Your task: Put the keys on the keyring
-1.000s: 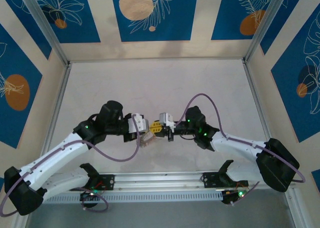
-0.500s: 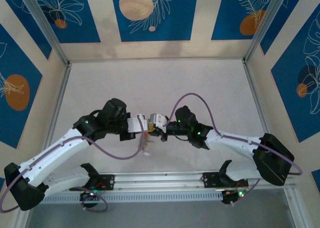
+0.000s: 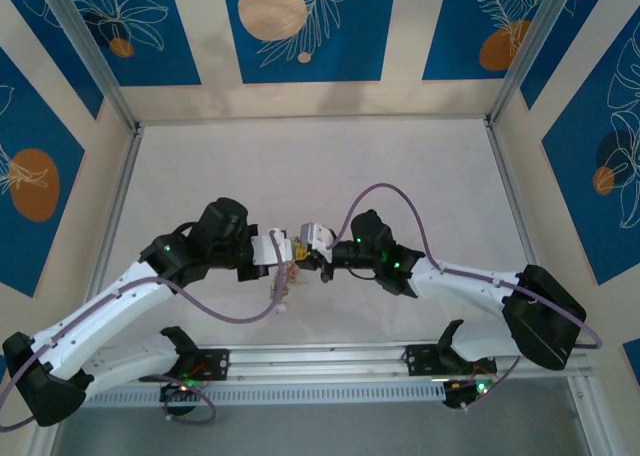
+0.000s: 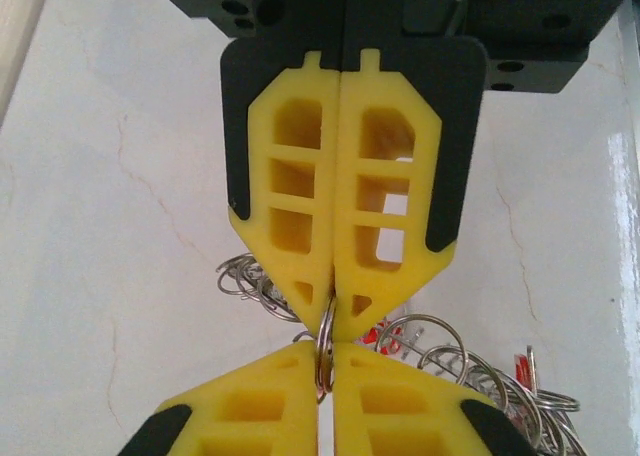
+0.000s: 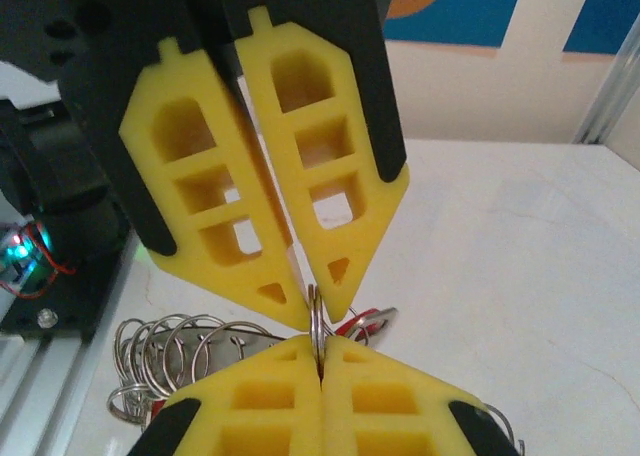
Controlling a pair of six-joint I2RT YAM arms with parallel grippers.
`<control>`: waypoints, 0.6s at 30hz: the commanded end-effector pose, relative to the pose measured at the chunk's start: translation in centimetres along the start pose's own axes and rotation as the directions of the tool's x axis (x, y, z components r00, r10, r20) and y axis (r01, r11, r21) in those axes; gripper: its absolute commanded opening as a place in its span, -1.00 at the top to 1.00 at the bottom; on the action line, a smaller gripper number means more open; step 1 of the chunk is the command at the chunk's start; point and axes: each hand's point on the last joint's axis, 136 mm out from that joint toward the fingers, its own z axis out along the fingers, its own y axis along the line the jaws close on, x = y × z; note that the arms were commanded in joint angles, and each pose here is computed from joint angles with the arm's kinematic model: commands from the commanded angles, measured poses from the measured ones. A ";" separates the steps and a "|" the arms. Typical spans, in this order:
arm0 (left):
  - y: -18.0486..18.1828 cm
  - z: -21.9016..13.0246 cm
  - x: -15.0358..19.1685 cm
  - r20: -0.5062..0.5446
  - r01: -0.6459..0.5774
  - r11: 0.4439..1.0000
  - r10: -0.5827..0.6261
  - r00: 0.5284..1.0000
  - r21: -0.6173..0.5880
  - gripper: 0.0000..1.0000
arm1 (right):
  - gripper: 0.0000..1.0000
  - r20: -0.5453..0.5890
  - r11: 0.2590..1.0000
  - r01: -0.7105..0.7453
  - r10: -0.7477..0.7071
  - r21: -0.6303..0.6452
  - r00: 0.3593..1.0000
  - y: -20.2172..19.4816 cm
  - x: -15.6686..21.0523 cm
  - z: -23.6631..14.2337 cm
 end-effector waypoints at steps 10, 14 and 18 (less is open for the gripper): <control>-0.1 -0.5 -2.7 0.236 0.036 0.999 -0.032 0.971 -0.015 0.41 | 1.00 0.241 0.998 0.063 -0.054 -0.027 0.969 0.7 -3.6 -3.0; -0.1 -0.1 -2.8 0.246 0.043 0.999 -0.040 0.968 -0.006 0.38 | 1.00 0.257 0.997 0.071 -0.063 -0.021 0.964 0.8 -3.9 -3.3; -0.4 -0.2 -3.1 0.267 0.044 0.999 -0.048 0.963 0.020 0.48 | 1.00 0.273 0.997 0.073 -0.064 -0.021 0.960 1.0 -4.0 -3.6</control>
